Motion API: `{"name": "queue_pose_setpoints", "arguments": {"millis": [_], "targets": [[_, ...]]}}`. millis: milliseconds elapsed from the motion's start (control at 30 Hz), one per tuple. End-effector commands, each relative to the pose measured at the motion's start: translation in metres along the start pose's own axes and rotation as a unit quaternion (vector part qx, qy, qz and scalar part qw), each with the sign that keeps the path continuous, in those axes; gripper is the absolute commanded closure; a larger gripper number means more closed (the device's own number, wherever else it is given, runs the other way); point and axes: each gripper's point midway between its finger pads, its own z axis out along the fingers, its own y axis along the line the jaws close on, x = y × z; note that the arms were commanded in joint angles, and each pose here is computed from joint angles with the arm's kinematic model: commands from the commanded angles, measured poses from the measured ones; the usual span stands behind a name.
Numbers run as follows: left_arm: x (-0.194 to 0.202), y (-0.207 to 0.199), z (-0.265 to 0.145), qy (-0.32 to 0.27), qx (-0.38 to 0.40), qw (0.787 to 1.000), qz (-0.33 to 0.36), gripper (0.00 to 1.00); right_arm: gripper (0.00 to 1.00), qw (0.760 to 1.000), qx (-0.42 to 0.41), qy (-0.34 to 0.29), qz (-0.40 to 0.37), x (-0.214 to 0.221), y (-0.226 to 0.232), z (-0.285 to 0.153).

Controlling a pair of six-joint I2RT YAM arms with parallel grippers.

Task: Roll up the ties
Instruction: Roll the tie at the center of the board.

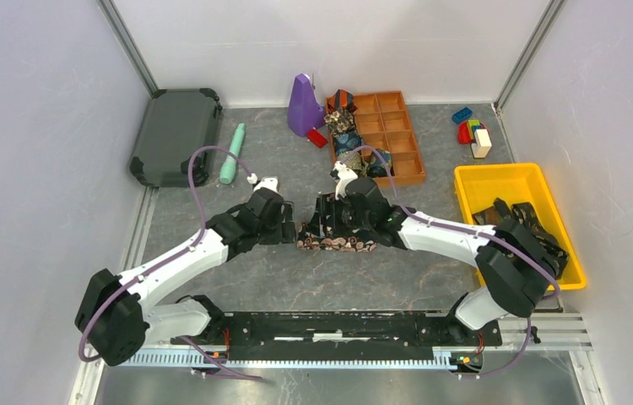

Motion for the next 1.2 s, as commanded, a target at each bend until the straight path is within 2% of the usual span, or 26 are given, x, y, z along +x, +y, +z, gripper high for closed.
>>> {"name": "queue_pose_setpoints", "arguments": {"millis": [0, 467, 667, 1167], "targets": [[-0.018, -0.018, -0.001, -0.028, 0.080, 0.996, -0.005, 0.18, 0.25, 1.000, 0.017, -0.012, 0.014, -0.013, 0.003, 0.012], [-0.008, -0.037, 0.029, 0.004, 0.132, 0.991, -0.012, 0.18, 0.40, 0.999, 0.037, 0.013, 0.025, 0.005, -0.007, 0.030], [-0.002, -0.039, 0.039, 0.015, 0.135, 0.991, -0.015, 0.19, 0.51, 0.998, 0.054, 0.016, 0.019, 0.009, -0.016, 0.030], [-0.004, -0.043, 0.049, 0.023, 0.131, 0.991, -0.014, 0.20, 0.55, 0.997, 0.075, 0.020, 0.019, 0.015, -0.036, 0.029]]}}
